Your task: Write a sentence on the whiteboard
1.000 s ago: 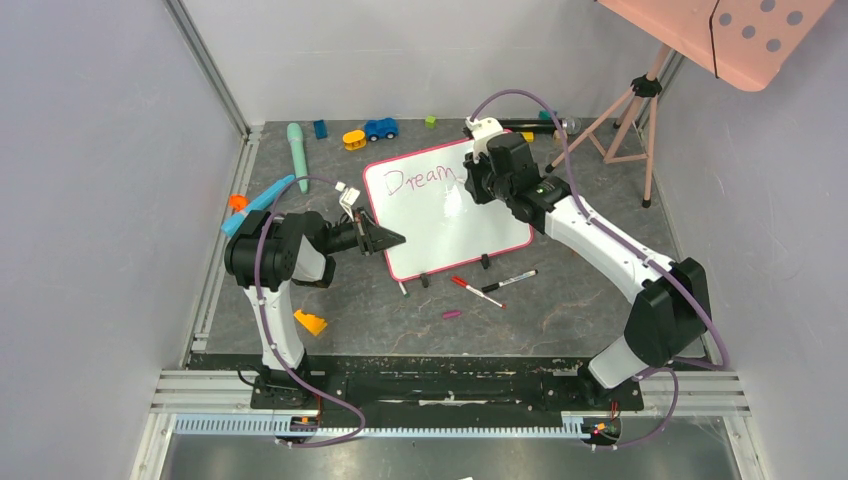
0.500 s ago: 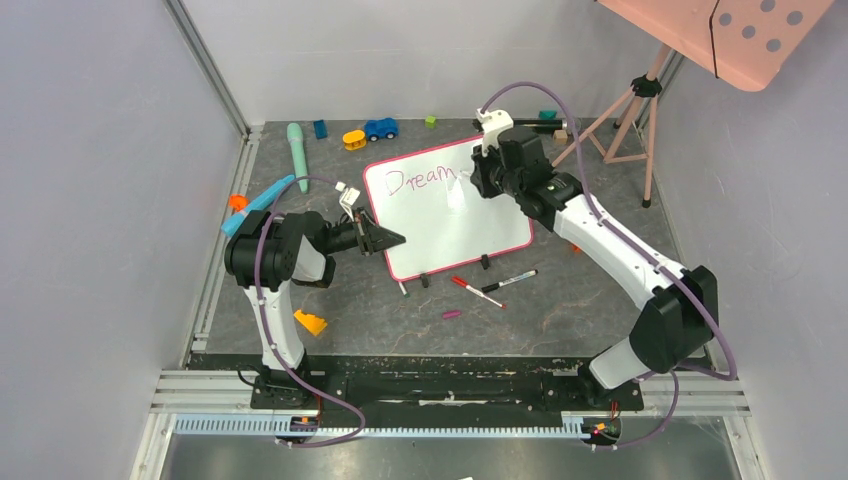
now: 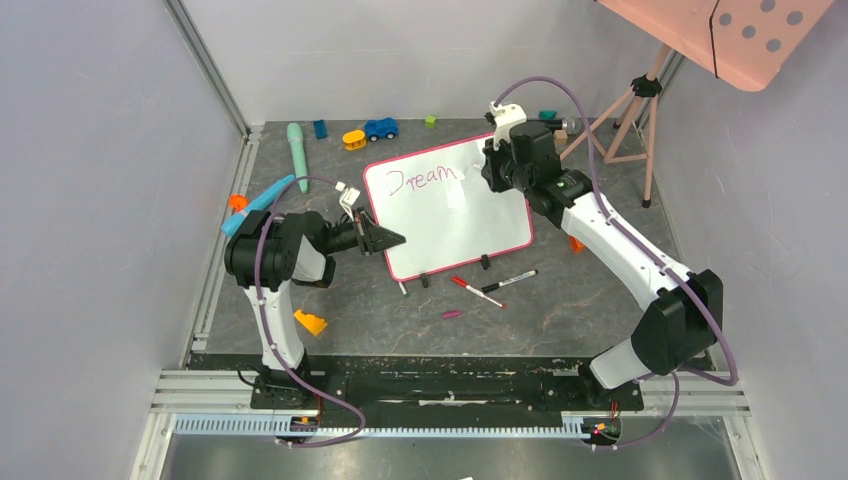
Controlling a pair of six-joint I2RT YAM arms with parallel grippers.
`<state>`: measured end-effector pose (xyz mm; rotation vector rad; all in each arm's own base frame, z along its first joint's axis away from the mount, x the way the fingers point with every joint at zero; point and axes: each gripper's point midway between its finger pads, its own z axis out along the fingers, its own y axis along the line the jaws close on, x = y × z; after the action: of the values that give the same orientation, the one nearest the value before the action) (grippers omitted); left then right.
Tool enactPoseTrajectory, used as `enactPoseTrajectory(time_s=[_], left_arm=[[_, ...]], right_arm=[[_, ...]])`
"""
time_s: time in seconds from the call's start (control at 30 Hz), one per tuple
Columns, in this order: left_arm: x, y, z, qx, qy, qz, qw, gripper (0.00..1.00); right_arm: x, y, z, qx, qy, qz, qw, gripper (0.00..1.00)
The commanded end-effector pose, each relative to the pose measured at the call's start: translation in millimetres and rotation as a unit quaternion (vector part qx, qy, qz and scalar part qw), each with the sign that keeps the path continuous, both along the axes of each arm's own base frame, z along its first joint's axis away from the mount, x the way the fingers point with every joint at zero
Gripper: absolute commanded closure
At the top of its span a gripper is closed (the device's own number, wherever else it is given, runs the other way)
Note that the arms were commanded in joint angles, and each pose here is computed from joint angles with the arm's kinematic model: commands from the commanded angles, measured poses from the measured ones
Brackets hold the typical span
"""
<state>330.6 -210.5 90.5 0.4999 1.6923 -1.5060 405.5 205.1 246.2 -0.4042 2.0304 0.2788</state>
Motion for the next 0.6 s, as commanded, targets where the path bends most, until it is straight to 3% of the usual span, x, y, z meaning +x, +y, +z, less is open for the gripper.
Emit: enactPoseTrajectory(time_s=[0.0, 0.57], left_arm=[[15.4, 11.0, -13.5, 0.03, -0.088, 0.033, 0.995, 0.98], [14.2, 10.0, -13.1, 0.03, -0.091, 0.027, 0.995, 0.98]], right_arm=[[1.2, -8.6, 33.6, 0.008, -0.042, -0.011, 0.999, 1.0], [1.4, 16.3, 23.3, 0.045, -0.026, 0.038, 0.998, 1.0]])
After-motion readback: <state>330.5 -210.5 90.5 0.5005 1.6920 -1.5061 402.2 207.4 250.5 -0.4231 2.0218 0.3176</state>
